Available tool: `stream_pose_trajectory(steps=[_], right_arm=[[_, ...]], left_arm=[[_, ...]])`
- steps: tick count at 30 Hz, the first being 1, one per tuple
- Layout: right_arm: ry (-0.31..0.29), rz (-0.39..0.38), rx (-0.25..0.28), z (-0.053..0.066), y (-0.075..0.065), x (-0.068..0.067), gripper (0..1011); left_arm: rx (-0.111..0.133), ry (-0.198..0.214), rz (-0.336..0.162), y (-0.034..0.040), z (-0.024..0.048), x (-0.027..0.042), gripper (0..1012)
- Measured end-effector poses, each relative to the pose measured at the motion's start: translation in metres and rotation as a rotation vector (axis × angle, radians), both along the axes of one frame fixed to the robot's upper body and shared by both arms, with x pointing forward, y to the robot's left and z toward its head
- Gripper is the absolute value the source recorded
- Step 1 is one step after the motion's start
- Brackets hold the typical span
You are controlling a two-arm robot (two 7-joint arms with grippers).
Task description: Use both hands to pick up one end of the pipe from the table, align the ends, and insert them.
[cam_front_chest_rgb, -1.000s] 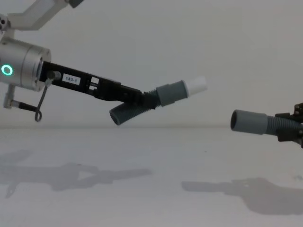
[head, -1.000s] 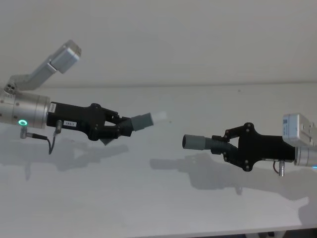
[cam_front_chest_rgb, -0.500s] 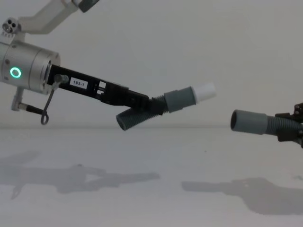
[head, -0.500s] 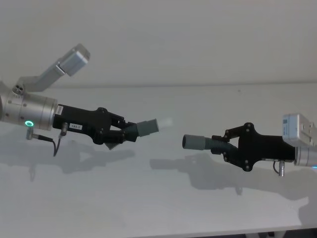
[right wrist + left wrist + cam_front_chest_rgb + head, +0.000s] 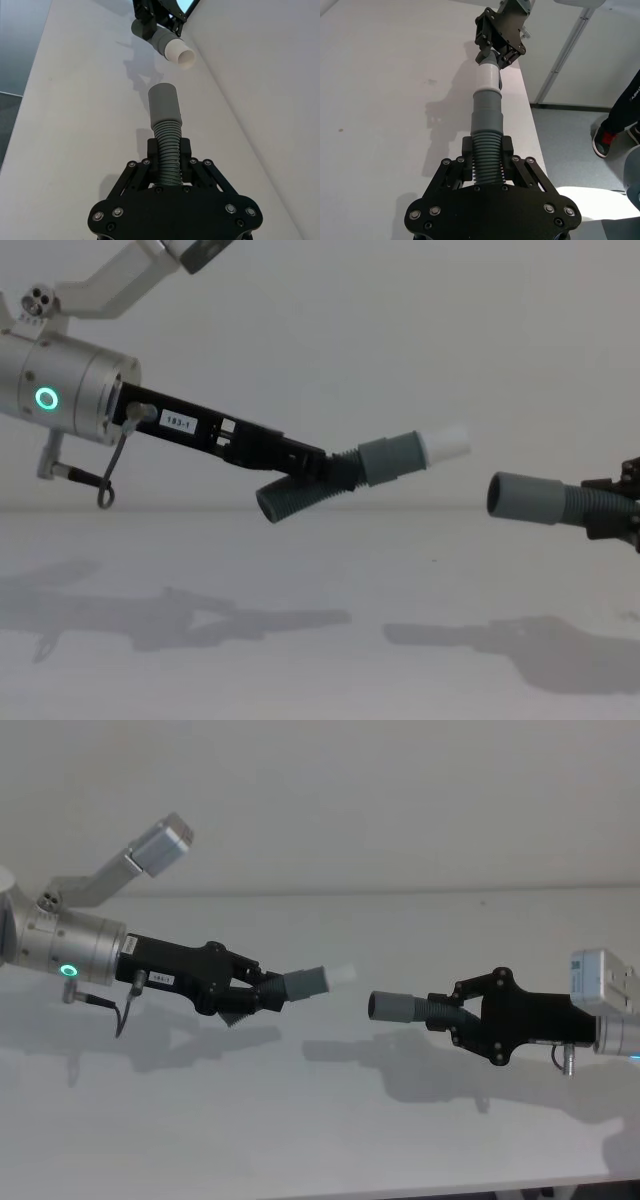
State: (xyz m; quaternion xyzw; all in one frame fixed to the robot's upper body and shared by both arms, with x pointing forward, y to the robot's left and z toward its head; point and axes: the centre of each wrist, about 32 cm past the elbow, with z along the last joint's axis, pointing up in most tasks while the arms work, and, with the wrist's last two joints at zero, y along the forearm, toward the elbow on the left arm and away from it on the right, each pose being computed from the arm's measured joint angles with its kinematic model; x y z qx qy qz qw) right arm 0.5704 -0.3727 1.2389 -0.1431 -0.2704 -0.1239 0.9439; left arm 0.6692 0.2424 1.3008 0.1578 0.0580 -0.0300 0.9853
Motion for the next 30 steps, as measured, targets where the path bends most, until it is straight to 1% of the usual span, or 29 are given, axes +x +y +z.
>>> stream_pose_trajectory(steps=[8, 15, 24, 30], right_arm=[[-0.015, 0.002, -0.009, 0.0012, -0.0004, 0.0003, 222], [-0.058, 0.009, -0.04, 0.0057, -0.0017, 0.0024, 219], [-0.095, 0.027, -0.073, 0.0095, -0.0018, 0.0052, 219], [-0.103, 0.036, -0.083, 0.0098, -0.0009, 0.0055, 219]], left_arm=[[0.003, 0.007, -0.013, -0.0031, -0.0026, 0.0025, 293], [0.006, 0.01, -0.016, -0.003, -0.0034, 0.0026, 293], [0.012, 0.024, -0.022, -0.002, -0.0051, -0.0011, 293], [0.015, 0.035, -0.027, -0.002, -0.0072, -0.0035, 293]])
